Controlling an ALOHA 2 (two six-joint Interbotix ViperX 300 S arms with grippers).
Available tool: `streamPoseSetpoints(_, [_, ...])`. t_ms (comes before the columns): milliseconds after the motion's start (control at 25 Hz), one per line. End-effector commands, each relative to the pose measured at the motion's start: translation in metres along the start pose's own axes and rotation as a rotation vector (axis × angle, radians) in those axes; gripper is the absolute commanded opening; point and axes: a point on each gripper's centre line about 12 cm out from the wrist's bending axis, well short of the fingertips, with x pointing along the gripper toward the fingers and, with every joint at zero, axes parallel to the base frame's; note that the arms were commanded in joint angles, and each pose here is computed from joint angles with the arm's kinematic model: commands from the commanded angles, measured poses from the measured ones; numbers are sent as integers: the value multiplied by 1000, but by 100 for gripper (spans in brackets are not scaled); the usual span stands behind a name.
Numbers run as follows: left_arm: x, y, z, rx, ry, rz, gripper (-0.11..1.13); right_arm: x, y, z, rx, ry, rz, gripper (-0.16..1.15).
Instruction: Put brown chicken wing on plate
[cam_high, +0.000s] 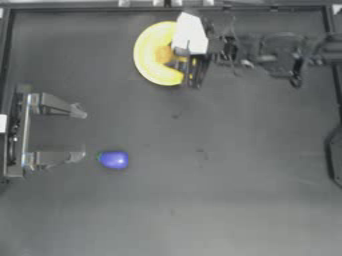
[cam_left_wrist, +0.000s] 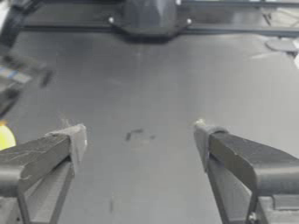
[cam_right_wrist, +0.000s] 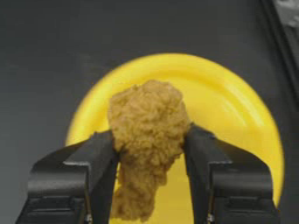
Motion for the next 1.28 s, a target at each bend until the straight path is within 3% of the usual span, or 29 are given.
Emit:
streamPoseSetpoints(40, [3, 0, 10, -2, -21, 2, 102, 9, -19, 15, -2, -43, -35, 40])
streamPoseSetpoints(360, [3, 0, 10, -2, -21, 1, 102, 37, -31, 12, -11, -23, -51, 40])
streamPoseSetpoints(1000, [3, 3, 11, -4, -23, 15, 102, 47, -14, -3, -25, 37, -18, 44])
streamPoseSetpoints(1080, [3, 4, 10, -4, -22, 17, 102, 47, -12, -1, -31, 33, -16, 49])
streamPoseSetpoints(1280, [3, 5, 10, -3, -22, 24, 102, 47, -9, 0, -39, 66, -13, 78])
